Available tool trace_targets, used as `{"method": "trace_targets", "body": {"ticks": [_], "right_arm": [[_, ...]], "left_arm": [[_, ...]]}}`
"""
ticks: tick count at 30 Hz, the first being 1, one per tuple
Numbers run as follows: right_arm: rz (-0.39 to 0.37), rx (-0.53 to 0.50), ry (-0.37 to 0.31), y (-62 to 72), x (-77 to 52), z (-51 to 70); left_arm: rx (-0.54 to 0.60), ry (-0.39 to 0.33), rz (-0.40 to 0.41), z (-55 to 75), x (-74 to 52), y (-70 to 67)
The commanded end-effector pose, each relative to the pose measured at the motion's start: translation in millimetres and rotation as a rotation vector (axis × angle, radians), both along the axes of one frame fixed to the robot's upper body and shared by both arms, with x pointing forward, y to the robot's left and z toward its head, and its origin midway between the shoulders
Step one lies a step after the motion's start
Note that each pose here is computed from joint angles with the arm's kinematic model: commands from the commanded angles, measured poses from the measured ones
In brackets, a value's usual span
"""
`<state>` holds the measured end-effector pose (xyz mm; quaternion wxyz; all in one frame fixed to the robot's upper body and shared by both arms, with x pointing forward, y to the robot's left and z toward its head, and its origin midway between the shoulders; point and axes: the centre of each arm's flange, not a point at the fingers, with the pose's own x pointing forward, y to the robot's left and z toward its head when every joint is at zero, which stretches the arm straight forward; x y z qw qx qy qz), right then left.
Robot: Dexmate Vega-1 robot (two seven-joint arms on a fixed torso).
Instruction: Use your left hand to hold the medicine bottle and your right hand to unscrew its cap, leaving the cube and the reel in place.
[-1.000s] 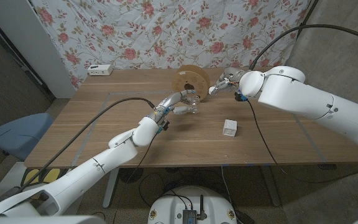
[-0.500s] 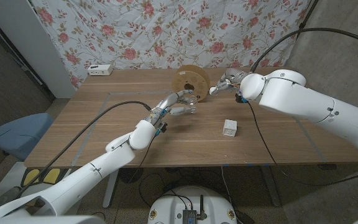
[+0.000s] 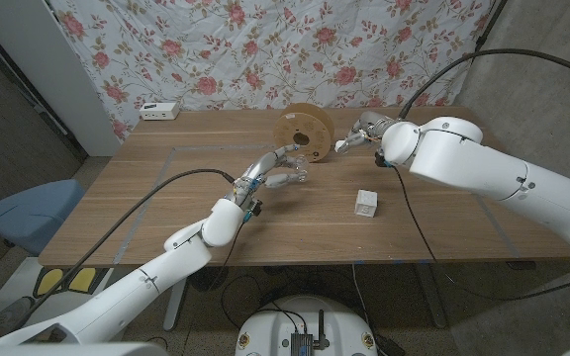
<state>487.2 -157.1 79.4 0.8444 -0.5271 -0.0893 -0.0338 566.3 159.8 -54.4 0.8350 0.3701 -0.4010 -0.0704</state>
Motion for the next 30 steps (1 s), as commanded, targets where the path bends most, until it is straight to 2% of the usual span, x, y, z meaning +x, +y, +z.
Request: {"method": "trace_targets", "body": {"ticks": [1, 17, 30], "right_arm": [[-0.017, -0.010, 0.003, 0.9, 3.5, -6.9], [-0.051, 0.002, 0.013, -3.7, 15.2, -13.2], [-0.078, -0.013, 0.025, -1.9, 28.8, -18.8]], "left_arm": [[-0.011, -0.002, 0.040, -10.2, -6.0, 11.8], [-0.011, 0.005, 0.094, -19.7, -6.9, 27.6], [-0.012, 0.034, 0.104, -28.7, 2.4, 33.9]]}}
